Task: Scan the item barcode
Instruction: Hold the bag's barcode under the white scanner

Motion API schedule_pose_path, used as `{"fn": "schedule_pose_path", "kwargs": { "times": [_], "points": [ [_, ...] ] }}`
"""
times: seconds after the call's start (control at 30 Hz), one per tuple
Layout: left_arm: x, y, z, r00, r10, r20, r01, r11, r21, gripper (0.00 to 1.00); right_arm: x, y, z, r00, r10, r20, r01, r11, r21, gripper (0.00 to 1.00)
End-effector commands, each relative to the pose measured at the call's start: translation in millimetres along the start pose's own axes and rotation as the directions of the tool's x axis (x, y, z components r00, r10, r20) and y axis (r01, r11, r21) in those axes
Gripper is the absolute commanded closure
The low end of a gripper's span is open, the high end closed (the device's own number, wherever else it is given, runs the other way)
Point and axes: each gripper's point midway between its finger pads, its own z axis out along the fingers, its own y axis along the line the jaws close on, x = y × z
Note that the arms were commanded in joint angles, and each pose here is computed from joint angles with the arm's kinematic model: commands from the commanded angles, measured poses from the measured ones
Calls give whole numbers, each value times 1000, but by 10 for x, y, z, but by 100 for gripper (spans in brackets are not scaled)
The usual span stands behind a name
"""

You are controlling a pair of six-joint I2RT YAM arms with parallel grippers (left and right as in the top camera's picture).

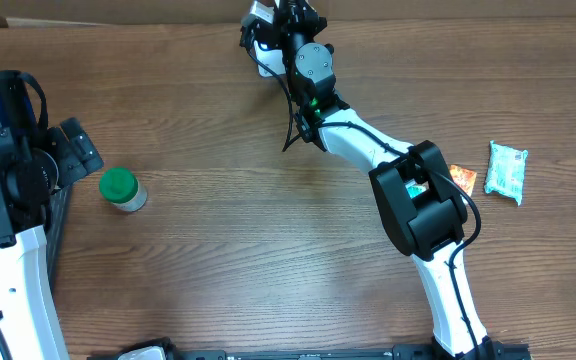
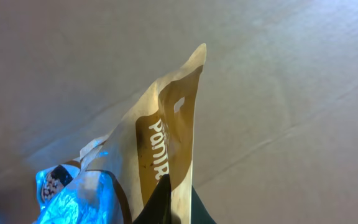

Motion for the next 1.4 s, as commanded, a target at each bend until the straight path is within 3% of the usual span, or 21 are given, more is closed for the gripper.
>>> {"fn": "schedule_pose_path", "kwargs": {
  "times": [0.0,0.23,0.5,0.73,1.2,1.37],
  "points": [
    [-17,36,-43,1000,-26,15,26,1000,-5,0,-87,-38,51,1000,12,12,-12,1000,-14,96],
    [-17,36,-43,1000,-26,15,26,1000,-5,0,-182,182,-2,1000,-5,19,6,996,-87,96],
    [-17,36,-43,1000,-26,15,26,1000,-5,0,-645,526,-208,996,-15,89,31,984,-173,96],
    [-17,36,-43,1000,-26,15,26,1000,-5,0,-635,828,-314,996,-55,68,72,957,-280,96],
    [-17,36,-43,1000,-26,15,26,1000,-5,1,-688,845,-337,997,-38,73,57,958,-282,96],
    [-17,36,-43,1000,-26,15,26,1000,-5,0,-888,448,-282,984,152,95,-136,977,-162,96]
  ]
}}
